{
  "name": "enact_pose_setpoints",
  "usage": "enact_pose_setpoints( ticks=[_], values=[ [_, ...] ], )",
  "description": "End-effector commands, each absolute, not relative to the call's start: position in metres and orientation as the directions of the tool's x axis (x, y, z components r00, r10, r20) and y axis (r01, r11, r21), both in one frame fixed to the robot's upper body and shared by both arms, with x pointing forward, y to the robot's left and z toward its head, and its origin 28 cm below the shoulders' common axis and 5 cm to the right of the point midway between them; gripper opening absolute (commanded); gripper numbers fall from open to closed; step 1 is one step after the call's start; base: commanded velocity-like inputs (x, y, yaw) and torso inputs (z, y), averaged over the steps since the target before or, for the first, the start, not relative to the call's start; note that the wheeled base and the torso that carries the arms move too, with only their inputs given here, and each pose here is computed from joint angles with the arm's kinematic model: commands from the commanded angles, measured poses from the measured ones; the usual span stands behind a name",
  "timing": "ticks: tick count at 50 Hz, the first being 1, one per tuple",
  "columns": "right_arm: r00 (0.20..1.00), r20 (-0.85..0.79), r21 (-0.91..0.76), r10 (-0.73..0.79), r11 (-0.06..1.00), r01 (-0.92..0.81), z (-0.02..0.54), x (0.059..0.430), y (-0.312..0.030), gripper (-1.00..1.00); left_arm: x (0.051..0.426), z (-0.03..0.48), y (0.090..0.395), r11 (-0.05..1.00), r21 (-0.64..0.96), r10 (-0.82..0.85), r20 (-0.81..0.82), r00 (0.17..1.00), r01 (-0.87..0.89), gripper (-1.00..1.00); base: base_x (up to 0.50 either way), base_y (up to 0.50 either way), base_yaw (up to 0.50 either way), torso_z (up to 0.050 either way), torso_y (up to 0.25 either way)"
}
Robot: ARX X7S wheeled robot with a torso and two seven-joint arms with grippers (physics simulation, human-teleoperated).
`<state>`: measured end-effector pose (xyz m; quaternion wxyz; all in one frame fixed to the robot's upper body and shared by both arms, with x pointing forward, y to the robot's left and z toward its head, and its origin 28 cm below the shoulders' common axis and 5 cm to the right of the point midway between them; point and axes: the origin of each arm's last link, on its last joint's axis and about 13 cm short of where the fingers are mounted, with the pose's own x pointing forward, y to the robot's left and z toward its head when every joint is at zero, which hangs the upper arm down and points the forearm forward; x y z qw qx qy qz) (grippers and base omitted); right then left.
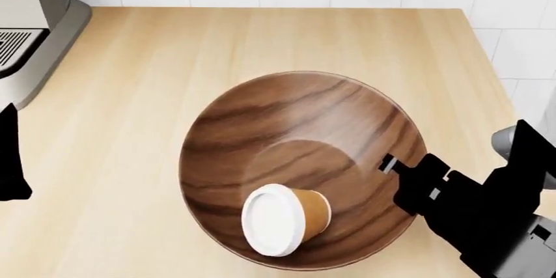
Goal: Place the cup inside the bowl on the dining table and move the bowl to any counter.
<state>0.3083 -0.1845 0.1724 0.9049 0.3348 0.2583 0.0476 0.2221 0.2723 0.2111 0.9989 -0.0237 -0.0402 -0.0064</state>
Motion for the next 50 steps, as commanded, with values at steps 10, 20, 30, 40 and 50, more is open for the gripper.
enact_pose_setpoints(
  ticks=[10, 20, 30, 40, 50],
  values=[
    [0.878, -0.403, 0.641, 0.259, 0.765, 0.068, 0.182, 0.31, -0.185, -1.0, 0.225, 0.21, 0.27, 0.999, -0.051, -0.013, 0.081, 0.997, 0.017, 1.0, 0.0, 0.0, 0.0, 0.0, 0.0],
    [0.877, -0.402, 0.642, 0.261, 0.764, 0.067, 0.182, 0.31, -0.185, -1.0, 0.227, 0.208, 0.266, 0.998, -0.052, -0.013, 0.081, 0.997, 0.018, 1.0, 0.0, 0.0, 0.0, 0.0, 0.0],
    [0.872, -0.414, 0.639, 0.261, 0.766, 0.074, 0.179, 0.308, -0.185, 1.0, 0.225, 0.209, 0.269, 0.998, -0.053, -0.014, 0.081, 0.997, 0.018, 1.0, 0.0, 0.0, 0.0, 0.0, 0.0],
    [0.875, -0.41, 0.639, 0.257, 0.765, 0.075, 0.179, 0.308, -0.186, 1.0, 0.226, 0.209, 0.268, 0.998, -0.053, -0.013, 0.082, 0.997, 0.018, 1.0, 0.0, 0.0, 0.0, 0.0, 0.0],
    [0.909, -0.358, 0.575, 0.214, 0.817, 0.034, 0.189, 0.306, -0.186, 1.0, 0.227, 0.209, 0.266, 0.998, -0.056, -0.015, 0.081, 0.997, 0.019, 1.0, 0.0, 0.0, 0.0, 0.0, 0.0]
  ],
)
